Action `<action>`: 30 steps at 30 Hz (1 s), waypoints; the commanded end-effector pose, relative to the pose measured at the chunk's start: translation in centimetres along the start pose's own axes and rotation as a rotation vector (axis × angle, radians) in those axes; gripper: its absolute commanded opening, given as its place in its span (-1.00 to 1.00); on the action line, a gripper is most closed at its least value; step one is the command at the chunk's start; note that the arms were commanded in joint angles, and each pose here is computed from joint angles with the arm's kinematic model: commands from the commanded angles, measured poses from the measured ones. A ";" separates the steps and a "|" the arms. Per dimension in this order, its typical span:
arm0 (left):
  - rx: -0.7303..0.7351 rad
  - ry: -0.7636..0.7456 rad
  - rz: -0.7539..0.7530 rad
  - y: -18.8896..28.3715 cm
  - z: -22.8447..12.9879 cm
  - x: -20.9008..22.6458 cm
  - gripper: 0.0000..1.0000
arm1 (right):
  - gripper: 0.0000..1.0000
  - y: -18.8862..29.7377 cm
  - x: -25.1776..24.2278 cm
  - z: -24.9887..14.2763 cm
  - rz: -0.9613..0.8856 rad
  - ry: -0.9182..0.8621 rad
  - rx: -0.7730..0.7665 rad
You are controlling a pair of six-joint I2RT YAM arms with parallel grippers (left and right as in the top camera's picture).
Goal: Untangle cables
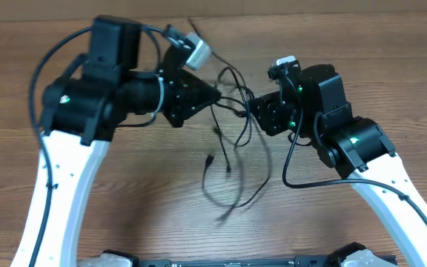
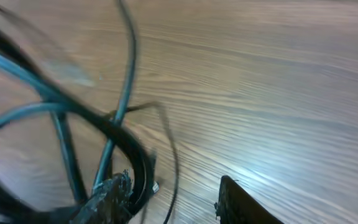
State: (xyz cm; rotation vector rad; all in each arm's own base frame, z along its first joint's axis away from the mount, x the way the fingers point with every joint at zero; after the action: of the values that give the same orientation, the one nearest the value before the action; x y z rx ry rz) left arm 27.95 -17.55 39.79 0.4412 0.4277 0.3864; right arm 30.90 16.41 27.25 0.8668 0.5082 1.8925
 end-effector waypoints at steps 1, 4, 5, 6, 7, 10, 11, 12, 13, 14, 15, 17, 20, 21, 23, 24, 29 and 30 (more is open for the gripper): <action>-0.166 -0.127 0.001 5.5 2.6 -4.2 -0.92 | -0.12 -0.2 -4.5 -0.2 -0.254 -0.031 -0.008; -0.202 -0.144 0.029 7.1 2.8 -4.7 -0.91 | -0.12 -0.2 -5.6 -0.4 -0.280 -0.052 0.010; -0.213 -0.149 0.044 7.6 2.8 -4.7 -0.92 | -0.12 -0.2 -6.0 -0.5 -0.290 -0.061 0.016; -0.221 -0.152 0.055 8.0 2.8 -4.8 -0.92 | -0.12 -0.2 -6.3 -0.5 -0.297 -0.068 0.019; -0.230 -0.155 0.071 8.4 2.8 -4.9 -0.91 | -0.12 -0.1 -6.7 -0.5 -0.307 -0.082 0.022; -0.252 -0.159 0.113 9.7 2.7 -4.9 -0.92 | -0.13 0.1 -7.9 -0.6 -0.334 -0.125 0.025; -0.258 -0.158 0.125 10.0 2.7 -4.8 -0.92 | -0.13 0.2 -8.3 -0.6 -0.341 -0.133 0.026; -0.264 -0.157 0.139 10.3 2.6 -4.8 -0.92 | -0.13 0.3 -8.6 -0.6 -0.349 -0.143 0.026; -0.266 -0.156 0.146 10.5 2.6 -4.7 -0.92 | -0.13 0.4 -8.9 -0.6 -0.353 -0.152 0.025; -0.268 -0.154 0.152 10.6 2.6 -4.6 -0.92 | -0.13 0.4 -9.1 -0.6 -0.358 -0.160 0.023; -0.269 -0.153 0.155 10.7 2.6 -4.6 -0.92 | -0.13 0.5 -9.2 -0.6 -0.361 -0.166 0.023; -0.268 -0.153 0.157 10.6 2.6 -4.5 -0.91 | -0.12 0.6 -9.6 -0.5 -0.369 -0.188 0.019; -0.267 -0.152 0.164 10.7 2.6 -4.4 -0.91 | -0.10 0.8 -10.2 -0.5 -0.395 -0.225 0.010; -0.266 -0.151 0.167 10.7 2.6 -4.4 -0.91 | -0.10 0.9 -10.5 -0.5 -0.409 -0.247 0.005; -0.262 -0.148 0.185 10.7 2.5 -4.1 -0.91 | -0.10 1.0 -10.7 -0.6 -0.411 -0.275 0.003; -0.261 -0.147 0.188 10.7 2.5 -4.1 -0.92 | -0.10 1.0 -10.7 -0.6 -0.402 -0.278 0.006; -0.262 -0.147 0.184 10.7 2.5 -4.1 -0.91 | -0.12 0.4 -9.2 -0.5 -0.280 -0.254 0.032; -0.262 -0.147 0.184 10.7 2.5 -4.1 -0.92 | -0.12 0.3 -8.5 -0.5 -0.229 -0.228 0.041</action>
State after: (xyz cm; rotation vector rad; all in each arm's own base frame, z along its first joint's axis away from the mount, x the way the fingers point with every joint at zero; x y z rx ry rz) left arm 23.16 -11.43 47.42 0.2661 0.2170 0.5689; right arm 32.97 7.21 24.16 0.9413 0.4810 1.4364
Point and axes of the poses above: each gripper's point midway between its finger pads, its own y axis back along the fingers, its own x axis along the line the jaws close on, z = x × y, the point moved 4 cm from there along y, back along the fingers, and after that the axes turned 9 degrees about -y, right-handed, at the moved point
